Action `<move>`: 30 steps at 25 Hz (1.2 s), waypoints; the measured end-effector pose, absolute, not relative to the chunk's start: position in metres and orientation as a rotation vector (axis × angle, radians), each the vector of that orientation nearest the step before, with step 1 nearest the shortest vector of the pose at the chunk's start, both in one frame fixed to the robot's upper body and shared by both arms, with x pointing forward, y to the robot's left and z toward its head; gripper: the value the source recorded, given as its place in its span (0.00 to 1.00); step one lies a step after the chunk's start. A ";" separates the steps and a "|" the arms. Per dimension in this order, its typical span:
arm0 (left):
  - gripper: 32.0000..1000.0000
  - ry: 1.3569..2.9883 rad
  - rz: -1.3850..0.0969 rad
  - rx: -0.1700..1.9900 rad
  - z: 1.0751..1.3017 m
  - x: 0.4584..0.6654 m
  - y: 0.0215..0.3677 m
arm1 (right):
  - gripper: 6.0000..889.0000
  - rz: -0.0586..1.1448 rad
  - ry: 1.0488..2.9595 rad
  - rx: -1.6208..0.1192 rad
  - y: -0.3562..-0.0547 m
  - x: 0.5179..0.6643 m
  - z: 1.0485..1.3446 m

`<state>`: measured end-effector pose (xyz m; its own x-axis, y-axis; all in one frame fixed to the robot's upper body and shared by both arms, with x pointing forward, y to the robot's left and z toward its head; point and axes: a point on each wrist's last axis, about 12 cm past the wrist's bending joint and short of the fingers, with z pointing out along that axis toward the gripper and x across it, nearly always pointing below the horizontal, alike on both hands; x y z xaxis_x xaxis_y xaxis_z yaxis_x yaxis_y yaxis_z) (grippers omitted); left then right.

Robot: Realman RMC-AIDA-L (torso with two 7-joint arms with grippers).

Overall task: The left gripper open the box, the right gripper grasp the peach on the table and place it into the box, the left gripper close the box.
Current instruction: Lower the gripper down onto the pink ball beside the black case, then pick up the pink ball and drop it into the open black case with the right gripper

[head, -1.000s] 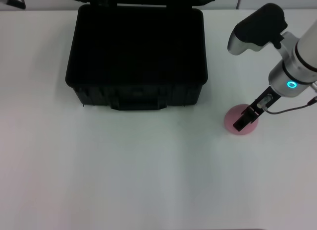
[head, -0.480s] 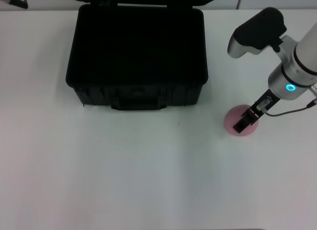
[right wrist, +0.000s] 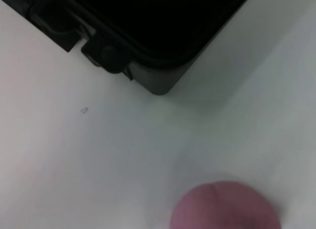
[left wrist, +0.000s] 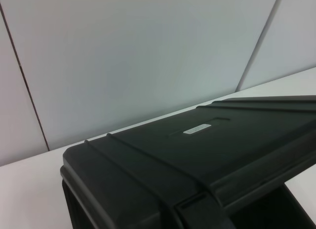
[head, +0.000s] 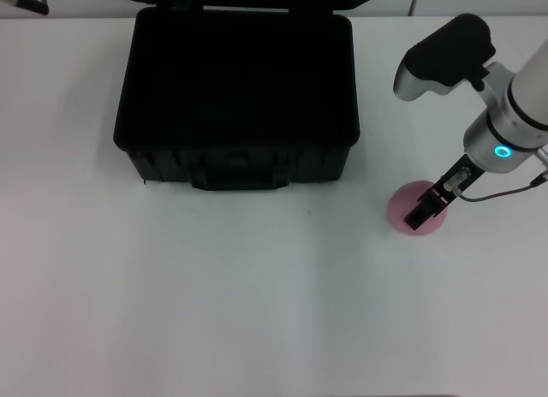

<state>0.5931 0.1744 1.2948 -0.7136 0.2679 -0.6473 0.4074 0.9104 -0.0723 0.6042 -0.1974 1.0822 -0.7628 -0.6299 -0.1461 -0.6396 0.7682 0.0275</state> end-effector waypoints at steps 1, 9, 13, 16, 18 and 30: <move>0.36 2.404 -0.275 0.480 1.295 0.593 0.174 | 0.89 0.114 2.833 -1.020 -0.197 0.604 1.082; 0.36 2.405 -0.275 0.480 1.295 0.593 0.174 | 0.61 0.114 2.837 -1.005 -0.199 0.605 1.083; 0.36 2.406 -0.275 0.480 1.294 0.593 0.175 | 0.38 0.116 2.839 -1.005 -0.200 0.605 1.083; 0.36 2.406 -0.275 0.480 1.294 0.593 0.175 | 0.31 0.112 2.841 -1.007 -0.200 0.605 1.083; 0.36 2.407 -0.275 0.480 1.294 0.593 0.175 | 0.27 0.112 2.842 -1.007 -0.200 0.605 1.083; 0.36 2.412 -0.271 0.476 1.293 0.593 0.177 | 0.07 0.133 2.837 -1.008 -0.198 0.607 1.091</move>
<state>0.5929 0.1768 1.2926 -0.7188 0.2672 -0.6418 0.4030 0.9124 -0.0714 0.6069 -0.1978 1.0912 -0.7691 -0.6215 -0.1492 -0.6327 0.7733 0.0402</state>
